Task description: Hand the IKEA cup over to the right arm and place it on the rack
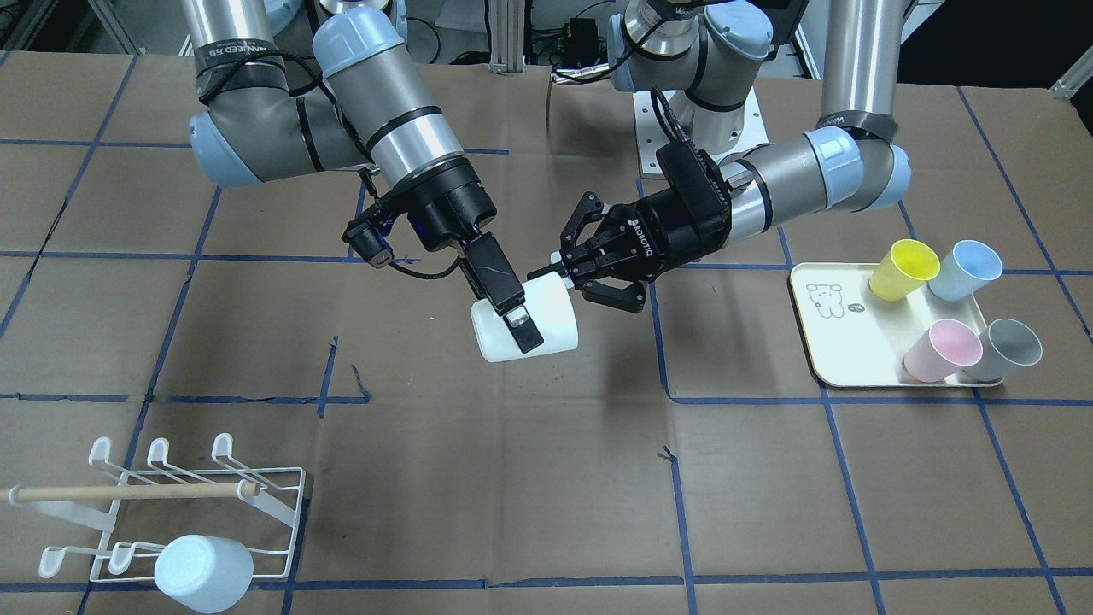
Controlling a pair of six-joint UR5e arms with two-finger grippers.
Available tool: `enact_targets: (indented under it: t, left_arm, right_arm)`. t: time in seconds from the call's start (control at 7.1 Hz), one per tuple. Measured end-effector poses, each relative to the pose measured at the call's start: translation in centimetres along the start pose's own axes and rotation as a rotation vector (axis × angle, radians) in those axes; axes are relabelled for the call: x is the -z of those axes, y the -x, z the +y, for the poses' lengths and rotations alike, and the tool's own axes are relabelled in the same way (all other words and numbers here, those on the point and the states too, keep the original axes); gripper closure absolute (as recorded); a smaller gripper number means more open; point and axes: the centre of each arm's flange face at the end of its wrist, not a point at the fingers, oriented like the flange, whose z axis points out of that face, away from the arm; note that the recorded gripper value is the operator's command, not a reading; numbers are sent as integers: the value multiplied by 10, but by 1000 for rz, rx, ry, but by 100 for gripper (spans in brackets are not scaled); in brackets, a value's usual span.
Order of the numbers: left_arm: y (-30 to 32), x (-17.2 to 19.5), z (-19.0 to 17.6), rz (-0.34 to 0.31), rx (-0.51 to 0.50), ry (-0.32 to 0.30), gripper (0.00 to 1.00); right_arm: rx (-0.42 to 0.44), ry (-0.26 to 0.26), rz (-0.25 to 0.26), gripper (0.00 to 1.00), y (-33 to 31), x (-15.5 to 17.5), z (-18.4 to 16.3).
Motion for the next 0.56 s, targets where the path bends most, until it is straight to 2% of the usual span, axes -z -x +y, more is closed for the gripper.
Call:
enact_targets:
  t: [0.56]
  left_arm:
    - [2,0,-3,-7,-8,0,64]
  right_arm:
    - [10,12,-3,58,0,0,2]
